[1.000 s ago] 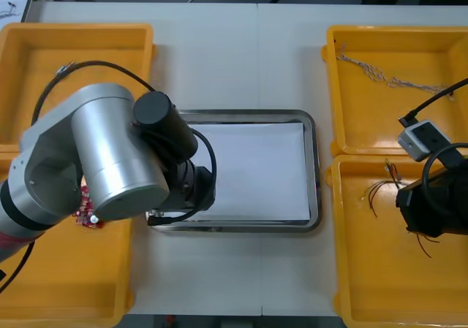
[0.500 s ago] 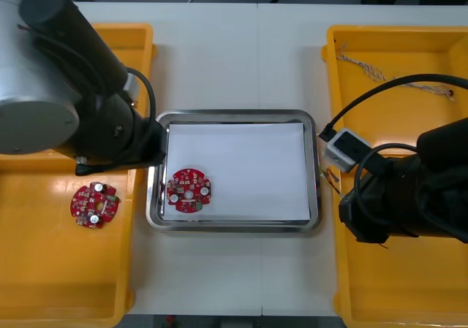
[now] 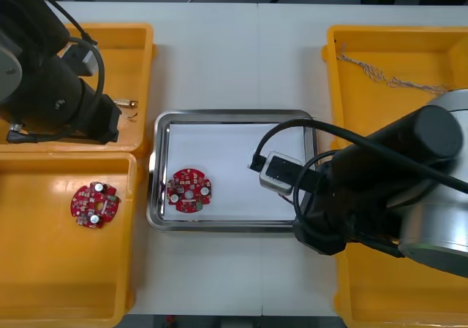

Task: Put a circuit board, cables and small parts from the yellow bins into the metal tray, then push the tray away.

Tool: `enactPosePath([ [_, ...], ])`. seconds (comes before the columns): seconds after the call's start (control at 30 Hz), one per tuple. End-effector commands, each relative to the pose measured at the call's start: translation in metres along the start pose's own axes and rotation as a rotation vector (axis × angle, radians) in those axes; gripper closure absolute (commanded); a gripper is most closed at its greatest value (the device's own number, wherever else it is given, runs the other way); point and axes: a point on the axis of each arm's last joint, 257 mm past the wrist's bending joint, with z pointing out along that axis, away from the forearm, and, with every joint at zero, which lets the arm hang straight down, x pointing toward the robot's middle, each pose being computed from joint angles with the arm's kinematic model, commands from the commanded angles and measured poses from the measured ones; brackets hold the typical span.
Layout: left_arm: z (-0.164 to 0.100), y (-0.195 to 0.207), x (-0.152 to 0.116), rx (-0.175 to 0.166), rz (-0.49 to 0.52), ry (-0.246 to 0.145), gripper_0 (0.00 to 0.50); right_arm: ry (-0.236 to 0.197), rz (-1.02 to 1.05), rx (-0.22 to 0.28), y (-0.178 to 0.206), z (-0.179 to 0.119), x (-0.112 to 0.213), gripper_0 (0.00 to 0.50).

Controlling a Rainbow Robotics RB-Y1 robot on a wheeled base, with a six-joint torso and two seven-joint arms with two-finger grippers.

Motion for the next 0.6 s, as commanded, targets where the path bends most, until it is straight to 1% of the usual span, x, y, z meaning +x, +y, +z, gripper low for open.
enactPosePath([
  [0.03, -0.020, 0.024, -0.033, -0.014, -0.050, -0.058, 0.008, 0.042, -0.120, 0.024, -0.004, 0.013, -0.013, 0.500],
  [0.13, -0.016, 0.030, -0.038, -0.009, -0.060, -0.052, 0.008, 0.047, -0.175, 0.034, -0.008, 0.021, -0.022, 0.500],
  [0.2, -0.010, 0.034, -0.045, 0.003, -0.071, -0.047, 0.007, 0.049, -0.218, 0.028, -0.010, 0.031, -0.032, 0.500],
  [0.27, -0.003, 0.040, -0.050, 0.009, -0.079, -0.040, 0.007, 0.041, -0.255, 0.021, -0.010, 0.040, -0.041, 0.500],
  [0.6, 0.014, 0.063, -0.065, 0.003, -0.051, -0.040, 0.007, 0.012, -0.391, 0.018, -0.005, 0.068, -0.069, 0.500],
])
